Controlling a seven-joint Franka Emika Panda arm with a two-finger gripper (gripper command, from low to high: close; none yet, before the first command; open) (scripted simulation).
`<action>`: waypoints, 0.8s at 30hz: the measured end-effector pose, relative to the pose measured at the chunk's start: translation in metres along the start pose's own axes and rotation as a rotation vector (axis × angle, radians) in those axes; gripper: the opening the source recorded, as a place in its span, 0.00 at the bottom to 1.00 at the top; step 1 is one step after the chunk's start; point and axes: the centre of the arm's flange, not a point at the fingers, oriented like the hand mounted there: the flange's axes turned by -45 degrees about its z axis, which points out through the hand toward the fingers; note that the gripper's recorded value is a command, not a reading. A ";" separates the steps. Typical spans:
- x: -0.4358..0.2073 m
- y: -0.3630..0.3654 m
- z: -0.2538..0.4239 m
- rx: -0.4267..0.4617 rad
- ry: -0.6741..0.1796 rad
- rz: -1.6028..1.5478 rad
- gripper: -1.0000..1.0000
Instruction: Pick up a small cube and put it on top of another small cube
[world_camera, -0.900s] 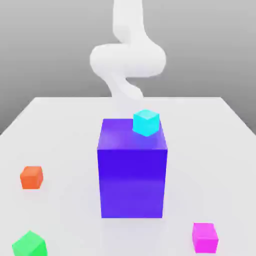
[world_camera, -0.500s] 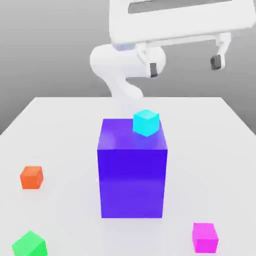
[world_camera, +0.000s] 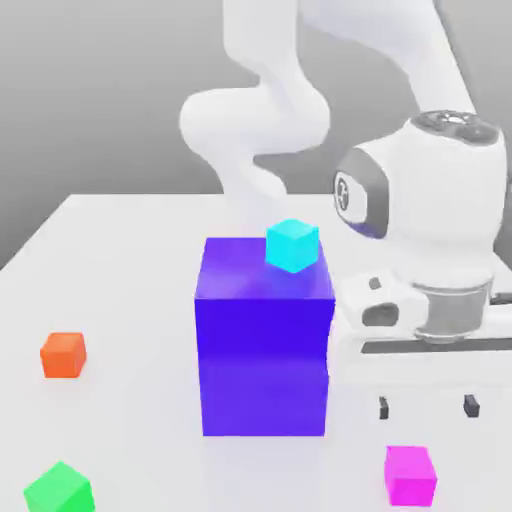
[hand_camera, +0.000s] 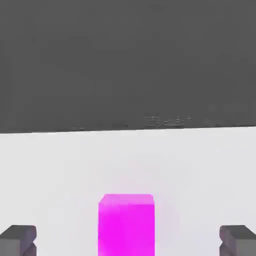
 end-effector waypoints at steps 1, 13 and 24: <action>-0.002 -0.001 0.015 -0.006 -0.008 0.000 0.50; -0.005 -0.002 0.062 -0.012 -0.015 0.000 0.00; 0.055 0.161 -0.011 -0.016 -0.018 0.095 0.00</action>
